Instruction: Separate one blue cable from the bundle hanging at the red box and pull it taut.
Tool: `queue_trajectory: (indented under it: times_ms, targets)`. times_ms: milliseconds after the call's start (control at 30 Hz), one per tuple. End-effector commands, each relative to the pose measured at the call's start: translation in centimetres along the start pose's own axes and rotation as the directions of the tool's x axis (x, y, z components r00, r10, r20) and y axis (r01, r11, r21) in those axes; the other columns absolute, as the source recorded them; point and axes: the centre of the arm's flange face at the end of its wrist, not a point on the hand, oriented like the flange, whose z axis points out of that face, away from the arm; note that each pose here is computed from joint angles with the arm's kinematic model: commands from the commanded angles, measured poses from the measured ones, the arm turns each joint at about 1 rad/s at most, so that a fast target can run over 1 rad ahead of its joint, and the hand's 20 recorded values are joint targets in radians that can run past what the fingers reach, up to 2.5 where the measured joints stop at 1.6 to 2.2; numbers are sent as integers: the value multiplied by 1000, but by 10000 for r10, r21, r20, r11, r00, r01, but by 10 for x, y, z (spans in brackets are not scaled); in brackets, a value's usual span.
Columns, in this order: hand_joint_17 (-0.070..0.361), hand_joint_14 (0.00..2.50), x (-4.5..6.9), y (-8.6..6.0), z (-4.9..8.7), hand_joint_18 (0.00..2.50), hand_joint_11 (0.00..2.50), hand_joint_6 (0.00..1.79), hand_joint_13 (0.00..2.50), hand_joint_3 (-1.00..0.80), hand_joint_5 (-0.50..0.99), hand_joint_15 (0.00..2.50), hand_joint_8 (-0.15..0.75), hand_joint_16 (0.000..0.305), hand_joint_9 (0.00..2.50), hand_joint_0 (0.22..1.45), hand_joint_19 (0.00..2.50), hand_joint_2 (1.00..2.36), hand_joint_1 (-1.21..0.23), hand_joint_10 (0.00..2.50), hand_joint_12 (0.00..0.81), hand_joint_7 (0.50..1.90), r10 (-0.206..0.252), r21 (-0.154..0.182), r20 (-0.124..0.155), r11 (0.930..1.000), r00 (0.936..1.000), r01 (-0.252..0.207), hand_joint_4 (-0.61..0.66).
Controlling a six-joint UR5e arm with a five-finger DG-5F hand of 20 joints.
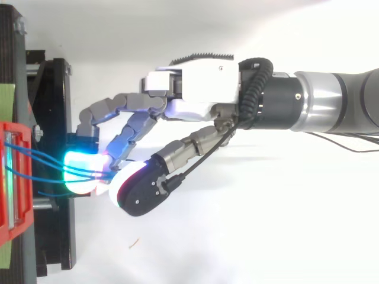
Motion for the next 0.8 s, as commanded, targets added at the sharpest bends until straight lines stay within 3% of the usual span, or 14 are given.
queue_trajectory:
  times_ms: [0, 533, 767]
  targets:
    - [85, 14, 4, 8, 4, 712, 441, 501, 865, -399, -124, 388, 299, 38, 837, 642, 445, 1007, -647, 15, 342, 1204, 173, 401, -43, 9991, 9998, -171, 189]
    - [84, 15, 16, 7, 5, 723, 443, 501, 878, -333, -118, 401, 301, 37, 855, 662, 452, 1011, -652, 13, 340, 1245, 388, 452, -108, 9982, 9992, -382, 170]
    - [84, 15, 10, 8, 5, 725, 455, 500, 881, -311, -117, 402, 297, 37, 856, 671, 452, 1012, -650, 13, 339, 1284, 423, 448, -30, 9981, 9991, -422, 165]
